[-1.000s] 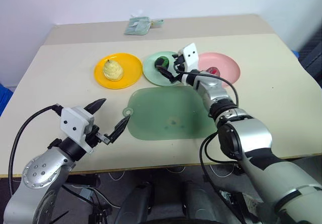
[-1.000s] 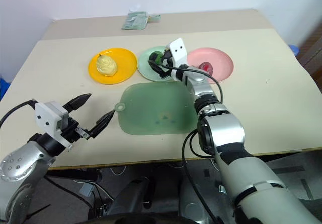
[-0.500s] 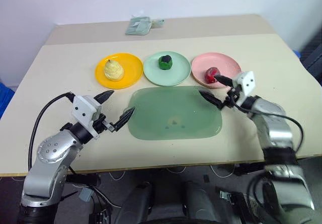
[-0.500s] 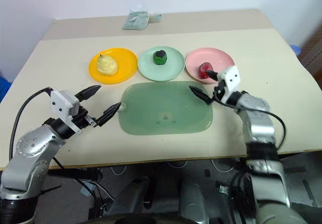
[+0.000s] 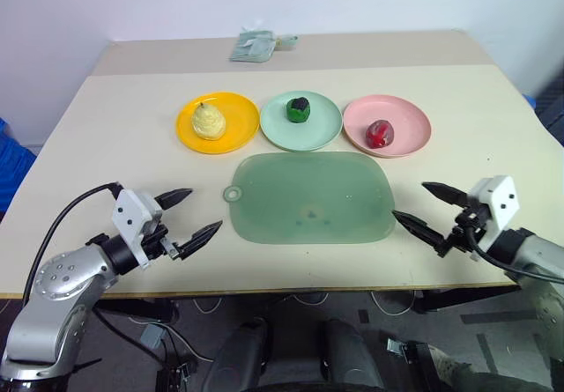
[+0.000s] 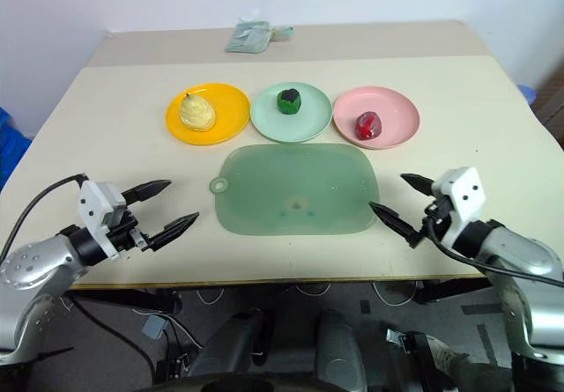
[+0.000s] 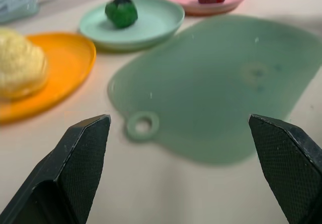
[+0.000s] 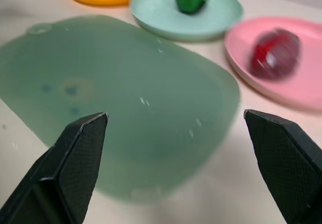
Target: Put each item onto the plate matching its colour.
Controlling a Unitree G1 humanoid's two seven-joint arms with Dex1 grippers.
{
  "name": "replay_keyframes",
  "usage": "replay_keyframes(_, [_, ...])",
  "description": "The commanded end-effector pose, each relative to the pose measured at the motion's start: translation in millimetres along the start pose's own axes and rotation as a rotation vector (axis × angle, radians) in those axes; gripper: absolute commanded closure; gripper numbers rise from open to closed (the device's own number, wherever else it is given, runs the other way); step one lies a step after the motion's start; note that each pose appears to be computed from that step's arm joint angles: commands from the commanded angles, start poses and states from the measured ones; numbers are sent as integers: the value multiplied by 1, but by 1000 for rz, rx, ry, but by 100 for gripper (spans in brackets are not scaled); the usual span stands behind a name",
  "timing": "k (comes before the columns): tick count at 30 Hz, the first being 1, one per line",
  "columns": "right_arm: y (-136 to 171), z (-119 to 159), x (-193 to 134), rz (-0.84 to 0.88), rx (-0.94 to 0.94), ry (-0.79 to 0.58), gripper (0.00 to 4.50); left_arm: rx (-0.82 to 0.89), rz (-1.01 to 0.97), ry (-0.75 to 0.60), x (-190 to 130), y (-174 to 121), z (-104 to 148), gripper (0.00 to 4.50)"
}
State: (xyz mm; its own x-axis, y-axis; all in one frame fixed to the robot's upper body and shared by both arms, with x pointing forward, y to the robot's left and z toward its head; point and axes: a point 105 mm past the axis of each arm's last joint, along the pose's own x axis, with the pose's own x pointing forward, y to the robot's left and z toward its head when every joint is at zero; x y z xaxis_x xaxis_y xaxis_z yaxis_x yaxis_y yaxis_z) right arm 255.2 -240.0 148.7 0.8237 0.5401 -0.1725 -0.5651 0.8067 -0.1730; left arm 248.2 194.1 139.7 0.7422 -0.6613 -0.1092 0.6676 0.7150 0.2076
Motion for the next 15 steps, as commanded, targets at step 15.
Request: replay_keyframes(15, [-21, 15, -11, -79, -113, 0, 8, 11, -16, -19, -10, -9, 13, 0])
